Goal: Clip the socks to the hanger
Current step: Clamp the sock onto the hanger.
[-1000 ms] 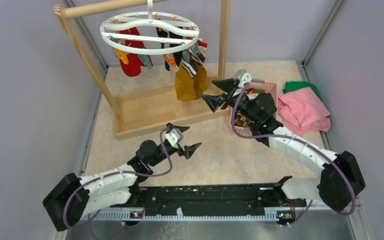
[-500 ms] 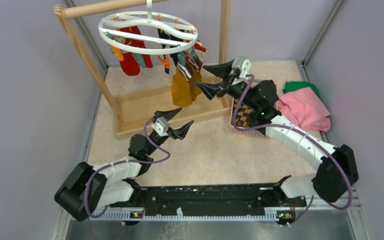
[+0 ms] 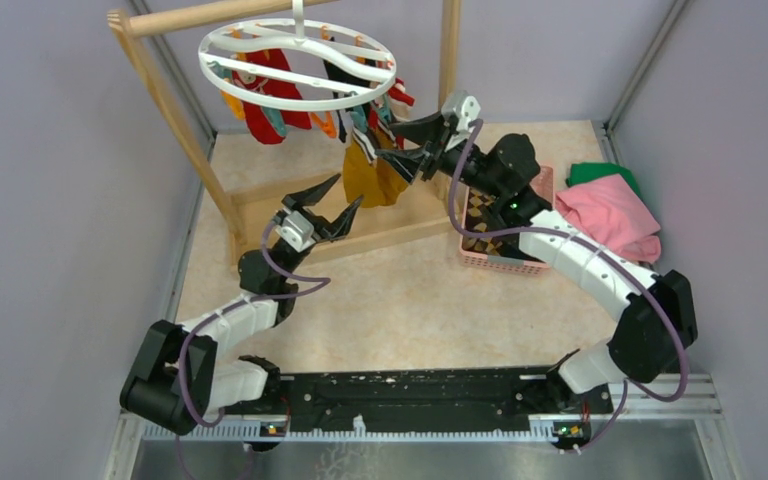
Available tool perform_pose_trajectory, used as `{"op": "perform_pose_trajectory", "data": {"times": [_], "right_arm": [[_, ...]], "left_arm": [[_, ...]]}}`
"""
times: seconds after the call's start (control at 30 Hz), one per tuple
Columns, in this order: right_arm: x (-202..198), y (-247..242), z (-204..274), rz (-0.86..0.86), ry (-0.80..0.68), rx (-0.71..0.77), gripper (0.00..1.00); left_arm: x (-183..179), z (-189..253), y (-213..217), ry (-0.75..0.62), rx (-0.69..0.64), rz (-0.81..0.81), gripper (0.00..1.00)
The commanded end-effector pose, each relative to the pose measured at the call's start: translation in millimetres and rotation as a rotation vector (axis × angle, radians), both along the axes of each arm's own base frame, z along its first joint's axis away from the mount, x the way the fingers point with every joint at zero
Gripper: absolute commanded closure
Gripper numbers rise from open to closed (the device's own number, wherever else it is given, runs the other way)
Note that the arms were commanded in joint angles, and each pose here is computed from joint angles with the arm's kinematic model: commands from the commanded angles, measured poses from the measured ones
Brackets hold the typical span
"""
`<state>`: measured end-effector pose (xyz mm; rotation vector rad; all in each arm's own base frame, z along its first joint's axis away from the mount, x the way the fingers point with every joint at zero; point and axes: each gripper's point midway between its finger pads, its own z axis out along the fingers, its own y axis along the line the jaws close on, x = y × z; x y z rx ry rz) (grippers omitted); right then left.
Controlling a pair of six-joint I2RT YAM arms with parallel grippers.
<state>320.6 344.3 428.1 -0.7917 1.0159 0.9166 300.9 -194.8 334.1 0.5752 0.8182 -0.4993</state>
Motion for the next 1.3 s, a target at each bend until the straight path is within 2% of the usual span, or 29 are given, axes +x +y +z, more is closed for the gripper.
{"op": "perform_pose_trajectory", "data": {"times": [0.0,0.13,0.3,0.6,0.73,0.97,1.27], "right_arm": [[13.0,0.5,4.8,-0.023,0.049,0.010,0.47],[21.0,11.7,-9.8,-0.011,0.107,-0.003,0.51],[25.0,20.0,-9.8,-0.034,0.111,-0.002,0.53],[27.4,12.1,5.9,-0.083,0.076,0.030,0.89],[30.9,7.7,11.2,-0.114,0.073,0.042,0.99],[53.9,-14.5,17.7,-0.286,0.131,0.083,1.00],[59.0,-18.8,16.4,-0.321,0.147,0.067,0.99]], "left_arm": [[-16.3,16.5,-8.1,-0.058,0.020,-0.095,0.36],[-11.8,11.5,-8.0,-0.036,0.026,-0.087,0.37],[-7.7,8.1,-8.4,-0.042,0.042,-0.073,0.40],[-9.0,13.0,-6.6,-0.045,0.039,-0.064,0.40],[-9.8,11.7,-7.0,-0.037,0.042,-0.070,0.40],[-9.6,12.5,-4.8,-0.023,0.036,-0.061,0.39],[-7.3,19.2,-6.6,-0.017,0.035,-0.082,0.36]]}}
